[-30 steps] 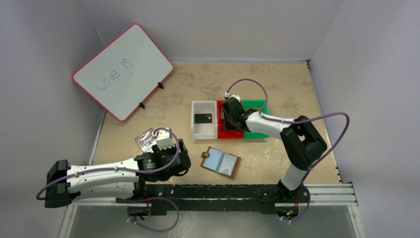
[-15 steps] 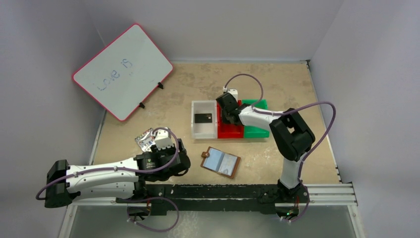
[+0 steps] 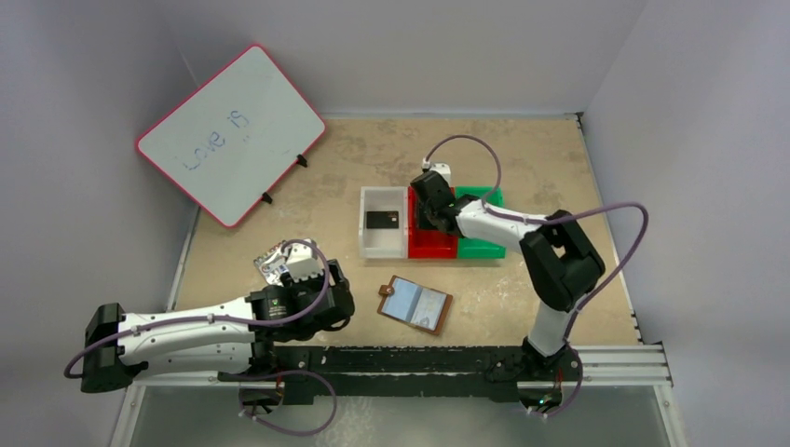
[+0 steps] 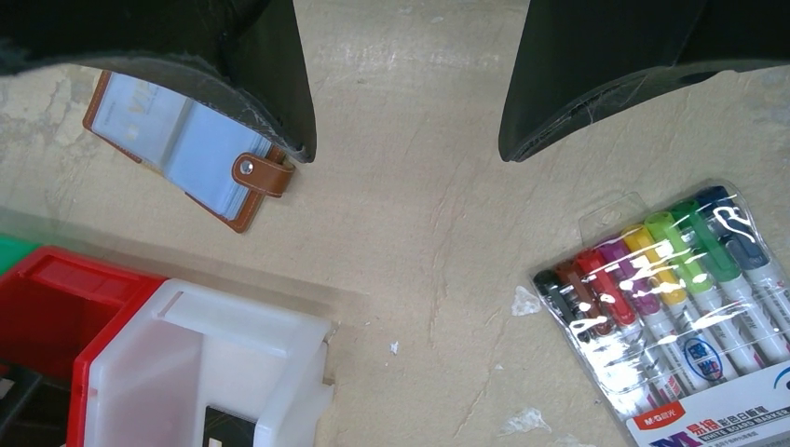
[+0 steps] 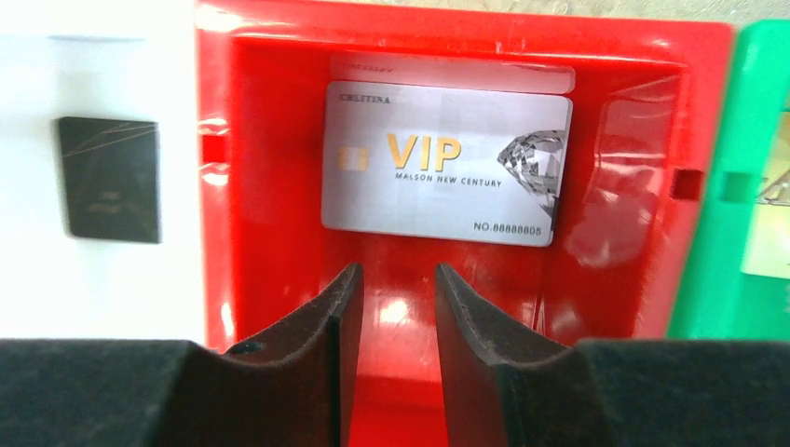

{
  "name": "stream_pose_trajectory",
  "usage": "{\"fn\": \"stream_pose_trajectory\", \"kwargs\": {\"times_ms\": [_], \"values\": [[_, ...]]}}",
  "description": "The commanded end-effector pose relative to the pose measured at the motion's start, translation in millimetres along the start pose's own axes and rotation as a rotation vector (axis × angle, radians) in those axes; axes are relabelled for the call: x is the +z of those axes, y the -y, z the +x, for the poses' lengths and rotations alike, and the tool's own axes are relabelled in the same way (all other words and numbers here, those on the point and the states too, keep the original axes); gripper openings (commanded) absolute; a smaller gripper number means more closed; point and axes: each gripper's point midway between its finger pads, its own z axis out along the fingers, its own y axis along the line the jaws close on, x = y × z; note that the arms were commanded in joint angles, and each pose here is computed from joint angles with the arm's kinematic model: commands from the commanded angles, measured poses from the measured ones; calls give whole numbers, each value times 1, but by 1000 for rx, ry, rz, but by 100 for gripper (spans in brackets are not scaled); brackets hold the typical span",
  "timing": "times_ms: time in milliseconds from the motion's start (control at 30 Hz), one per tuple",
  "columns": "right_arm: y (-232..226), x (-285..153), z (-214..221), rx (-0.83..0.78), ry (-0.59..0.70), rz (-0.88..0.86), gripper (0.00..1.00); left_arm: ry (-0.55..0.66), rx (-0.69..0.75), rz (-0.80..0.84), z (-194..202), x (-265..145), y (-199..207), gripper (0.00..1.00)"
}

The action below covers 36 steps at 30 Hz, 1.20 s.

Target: Take the credit cards out of the card holder

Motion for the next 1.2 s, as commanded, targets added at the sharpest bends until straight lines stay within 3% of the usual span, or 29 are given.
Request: {"fn": "stream_pose_trajectory", "kwargs": {"times_ms": [0,367,500,633,933,1167], "values": [[-11,-39,-36,61,104,-107,39,33,-34,25,-8,0,13,72],[-1,-112,-48,181,189,-223,47,3,-13,38,0,4,38,73],[10,-151,-30,287,236,-332,57,-2,-9,42,1,5,46,78],[15,-169,15,387,165,-448,64,-17,19,27,6,9,52,80],[4,-176,97,518,-15,-686,59,-67,52,43,27,21,80,80],[3,-162,128,473,-140,-655,49,-119,152,24,45,30,96,78]]}}
